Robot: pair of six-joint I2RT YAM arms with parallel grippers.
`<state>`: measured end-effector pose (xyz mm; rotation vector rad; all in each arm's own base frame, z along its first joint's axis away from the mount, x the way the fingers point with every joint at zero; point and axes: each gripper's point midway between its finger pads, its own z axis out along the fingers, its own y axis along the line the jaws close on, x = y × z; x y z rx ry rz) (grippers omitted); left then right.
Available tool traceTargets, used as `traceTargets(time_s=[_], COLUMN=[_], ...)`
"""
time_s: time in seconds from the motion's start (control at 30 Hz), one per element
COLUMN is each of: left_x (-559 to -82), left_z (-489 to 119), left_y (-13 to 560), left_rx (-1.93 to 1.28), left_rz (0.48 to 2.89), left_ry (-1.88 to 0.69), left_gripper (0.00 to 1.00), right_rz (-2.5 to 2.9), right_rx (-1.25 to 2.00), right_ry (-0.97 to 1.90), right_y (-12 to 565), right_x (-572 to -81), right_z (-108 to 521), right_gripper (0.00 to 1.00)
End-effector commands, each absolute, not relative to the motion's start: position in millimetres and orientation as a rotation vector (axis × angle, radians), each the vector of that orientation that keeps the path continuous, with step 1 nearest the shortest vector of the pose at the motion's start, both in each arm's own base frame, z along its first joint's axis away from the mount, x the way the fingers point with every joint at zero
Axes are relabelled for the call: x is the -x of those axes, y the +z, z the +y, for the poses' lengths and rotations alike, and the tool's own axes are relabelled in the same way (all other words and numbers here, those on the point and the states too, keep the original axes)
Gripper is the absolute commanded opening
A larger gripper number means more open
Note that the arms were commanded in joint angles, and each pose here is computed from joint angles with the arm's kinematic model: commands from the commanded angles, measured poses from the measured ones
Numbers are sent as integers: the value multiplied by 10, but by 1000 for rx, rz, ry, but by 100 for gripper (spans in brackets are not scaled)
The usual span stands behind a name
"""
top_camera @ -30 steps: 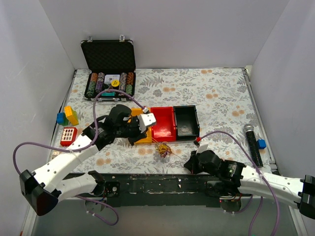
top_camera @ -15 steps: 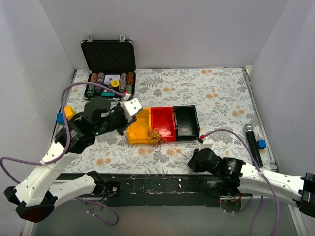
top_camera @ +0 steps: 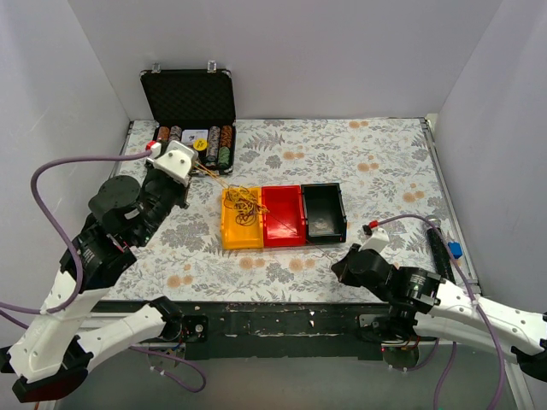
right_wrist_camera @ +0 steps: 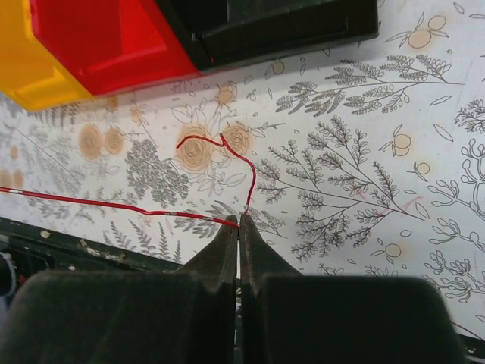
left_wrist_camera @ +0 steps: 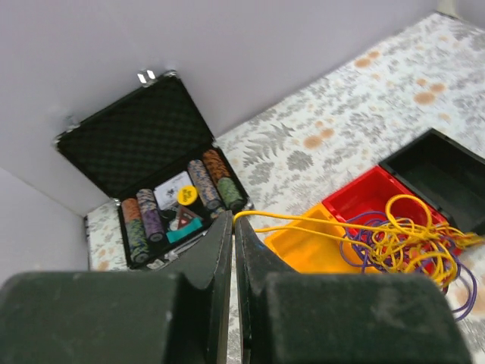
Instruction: Untangle the cables
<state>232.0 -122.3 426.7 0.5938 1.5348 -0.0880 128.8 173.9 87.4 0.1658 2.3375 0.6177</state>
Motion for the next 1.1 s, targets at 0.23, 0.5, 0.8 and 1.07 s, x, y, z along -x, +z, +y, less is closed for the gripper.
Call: traceTargets(time_s=[0.23,0.5,0.8,1.07], left_x=[-2106,-1800,-1371,-1255], left_z=[-49,315,739,1062], left_y=[5738,6332,6858,7115], left_rx=[-7,132,220,233], left_rz=[1100,934,807,836], left_ry=[239,316,354,308], left_gripper=[0,0,0,1], right_rz=[2377,2283,2220,2190], right_rx=[-387,-625,-642,-638], right_ry=[367,393,377,311], right_y=[721,906,1149,1340], right_x=[-1189,-1231,-1291,-1305], right_z=[1094,899,785,632], right_gripper=[1,1,1,1])
